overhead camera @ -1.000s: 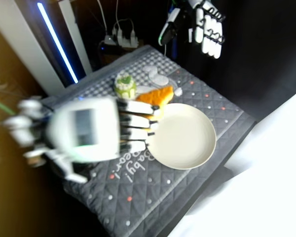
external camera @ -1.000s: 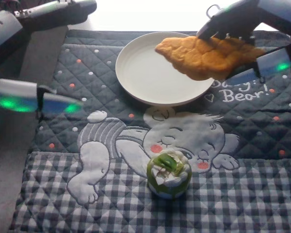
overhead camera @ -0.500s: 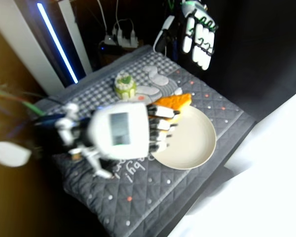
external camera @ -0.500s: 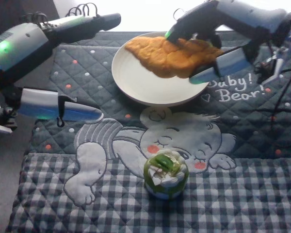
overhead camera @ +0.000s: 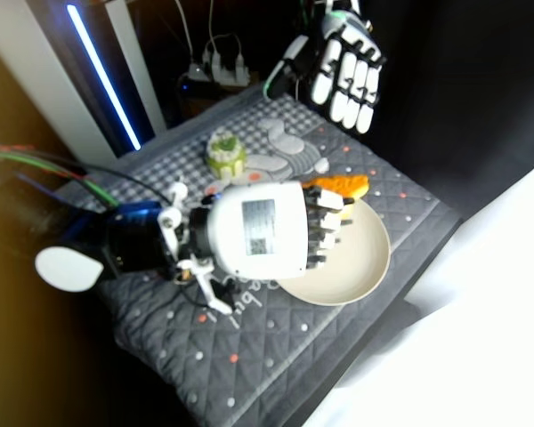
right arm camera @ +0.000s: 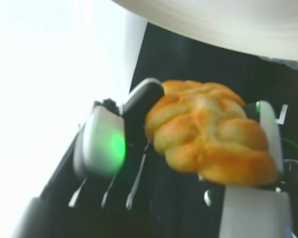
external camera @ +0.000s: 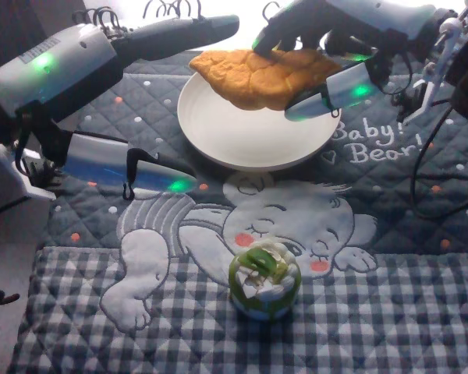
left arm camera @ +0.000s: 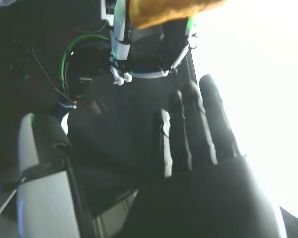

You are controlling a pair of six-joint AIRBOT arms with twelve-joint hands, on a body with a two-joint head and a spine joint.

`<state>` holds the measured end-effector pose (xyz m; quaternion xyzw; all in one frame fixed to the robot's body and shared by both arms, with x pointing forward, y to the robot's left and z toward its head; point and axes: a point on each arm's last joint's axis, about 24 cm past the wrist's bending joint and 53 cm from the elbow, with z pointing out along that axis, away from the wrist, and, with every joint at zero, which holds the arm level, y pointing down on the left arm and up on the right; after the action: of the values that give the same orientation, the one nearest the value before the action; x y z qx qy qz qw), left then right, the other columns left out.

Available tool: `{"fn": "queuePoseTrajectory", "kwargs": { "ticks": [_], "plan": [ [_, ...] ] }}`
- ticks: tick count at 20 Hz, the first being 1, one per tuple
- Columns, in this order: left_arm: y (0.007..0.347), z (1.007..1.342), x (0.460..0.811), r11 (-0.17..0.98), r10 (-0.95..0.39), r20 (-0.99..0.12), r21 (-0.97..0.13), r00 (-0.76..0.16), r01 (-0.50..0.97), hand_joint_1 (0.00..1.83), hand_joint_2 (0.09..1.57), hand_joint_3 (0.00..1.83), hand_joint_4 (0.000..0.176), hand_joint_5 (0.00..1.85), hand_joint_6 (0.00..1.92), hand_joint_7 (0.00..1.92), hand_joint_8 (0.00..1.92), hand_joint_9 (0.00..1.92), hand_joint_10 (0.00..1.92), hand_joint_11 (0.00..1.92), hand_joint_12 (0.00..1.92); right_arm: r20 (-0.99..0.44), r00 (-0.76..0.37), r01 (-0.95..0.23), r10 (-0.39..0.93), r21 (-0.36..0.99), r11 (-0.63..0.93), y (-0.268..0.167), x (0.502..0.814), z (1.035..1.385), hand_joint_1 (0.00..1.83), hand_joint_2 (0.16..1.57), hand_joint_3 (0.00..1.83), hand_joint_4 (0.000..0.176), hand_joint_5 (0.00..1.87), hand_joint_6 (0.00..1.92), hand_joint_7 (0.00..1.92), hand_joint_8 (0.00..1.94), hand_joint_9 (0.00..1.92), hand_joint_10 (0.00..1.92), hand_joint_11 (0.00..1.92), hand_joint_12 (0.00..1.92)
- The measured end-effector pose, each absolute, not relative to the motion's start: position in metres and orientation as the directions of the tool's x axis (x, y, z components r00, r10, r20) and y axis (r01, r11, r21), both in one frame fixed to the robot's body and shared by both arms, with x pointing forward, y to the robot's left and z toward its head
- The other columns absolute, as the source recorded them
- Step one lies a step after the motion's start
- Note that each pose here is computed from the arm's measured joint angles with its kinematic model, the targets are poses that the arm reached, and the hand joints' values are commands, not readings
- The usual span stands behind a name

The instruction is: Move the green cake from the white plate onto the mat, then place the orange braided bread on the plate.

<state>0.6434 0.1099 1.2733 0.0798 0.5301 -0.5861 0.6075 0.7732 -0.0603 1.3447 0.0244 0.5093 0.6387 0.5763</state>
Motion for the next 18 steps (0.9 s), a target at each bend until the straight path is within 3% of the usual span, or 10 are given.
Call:
{"fn": "queuePoseTrajectory", "kwargs": {
  "ticks": [3,4,6,7,8,9,11,12,14,18],
  "plan": [
    [0.108,1.272,0.644,0.295,-0.630,-0.733,-0.530,-0.255,0.795,0.84,0.81,0.00,0.102,0.25,0.01,0.39,0.00,0.45,0.01,0.40,0.09,-0.568,-0.334,-0.692,0.752,0.690,0.213,-0.053,0.780,1.336,1.24,1.17,0.00,0.000,0.85,0.95,0.91,1.33,1.05,1.39,0.99,1.74],
    [0.108,1.272,0.643,0.293,-0.630,-0.732,-0.533,-0.258,0.794,0.83,0.81,0.00,0.111,0.26,0.01,0.39,0.01,0.46,0.01,0.42,0.10,-0.567,-0.337,-0.692,0.752,0.691,0.211,-0.050,0.781,1.335,1.23,1.18,0.00,0.000,0.85,1.11,0.87,1.27,0.97,1.64,0.91,1.88],
    [0.106,1.272,0.642,0.286,-0.628,-0.732,-0.533,-0.265,0.796,0.85,0.80,0.00,0.109,0.27,0.01,0.41,0.01,0.50,0.02,0.45,0.11,-0.567,-0.339,-0.692,0.751,0.691,0.210,-0.047,0.781,1.335,1.16,1.14,0.00,0.000,0.92,1.04,0.84,1.63,0.95,1.90,1.00,1.92],
    [0.104,1.271,0.642,0.280,-0.632,-0.726,-0.542,-0.273,0.793,0.86,0.80,0.00,0.094,0.28,0.01,0.40,0.01,0.50,0.02,0.45,0.11,-0.566,-0.339,-0.685,0.751,0.696,0.216,-0.048,0.783,1.333,1.32,1.13,0.00,0.000,0.86,0.96,0.90,1.21,0.97,1.40,0.79,1.60],
    [0.102,1.270,0.642,0.276,-0.629,-0.725,-0.544,-0.278,0.793,0.84,0.79,0.00,0.112,0.29,0.02,0.41,0.01,0.51,0.02,0.47,0.12,-0.570,-0.337,-0.683,0.750,0.696,0.222,-0.049,0.784,1.332,1.23,1.09,0.00,0.000,0.75,0.50,0.80,0.49,0.84,0.63,0.57,1.19],
    [0.102,1.269,0.641,0.274,-0.628,-0.726,-0.544,-0.281,0.793,0.81,0.79,0.00,0.117,0.28,0.01,0.40,0.00,0.51,0.02,0.48,0.13,-0.572,-0.336,-0.678,0.748,0.699,0.229,-0.050,0.786,1.330,1.14,1.06,0.00,0.000,0.71,0.22,0.76,0.14,0.75,0.24,0.43,0.99],
    [0.102,1.269,0.641,0.272,-0.629,-0.724,-0.546,-0.283,0.792,0.81,0.79,0.00,0.102,0.27,0.00,0.38,0.00,0.50,0.01,0.45,0.11,-0.575,-0.336,-0.674,0.745,0.700,0.236,-0.050,0.787,1.329,0.96,0.99,0.00,0.009,0.51,0.02,0.59,0.01,0.59,0.02,0.23,0.82],
    [0.102,1.269,0.641,0.271,-0.630,-0.722,-0.548,-0.285,0.791,0.81,0.79,0.00,0.097,0.28,0.01,0.40,0.01,0.50,0.01,0.45,0.11,-0.575,-0.337,-0.675,0.746,0.700,0.235,-0.050,0.786,1.329,0.92,0.93,0.00,0.088,0.33,0.00,0.45,0.00,0.46,0.00,0.12,0.72],
    [0.102,1.269,0.641,0.268,-0.630,-0.720,-0.552,-0.290,0.789,0.81,0.78,0.00,0.105,0.28,0.00,0.40,0.01,0.49,0.00,0.43,0.10,-0.576,-0.339,-0.677,0.744,0.699,0.233,-0.049,0.786,1.329,0.88,0.87,0.00,0.154,0.15,0.00,0.31,0.00,0.32,0.00,0.01,0.66],
    [0.103,1.266,0.641,0.260,-0.634,-0.710,-0.569,-0.306,0.780,0.79,0.79,0.00,0.087,0.29,0.01,0.42,0.01,0.52,0.01,0.49,0.13,-0.597,-0.372,-0.689,0.711,0.691,0.219,-0.035,0.776,1.325,0.94,0.86,0.00,0.176,0.03,0.00,0.20,0.00,0.22,0.00,0.00,0.49]
  ]
}}
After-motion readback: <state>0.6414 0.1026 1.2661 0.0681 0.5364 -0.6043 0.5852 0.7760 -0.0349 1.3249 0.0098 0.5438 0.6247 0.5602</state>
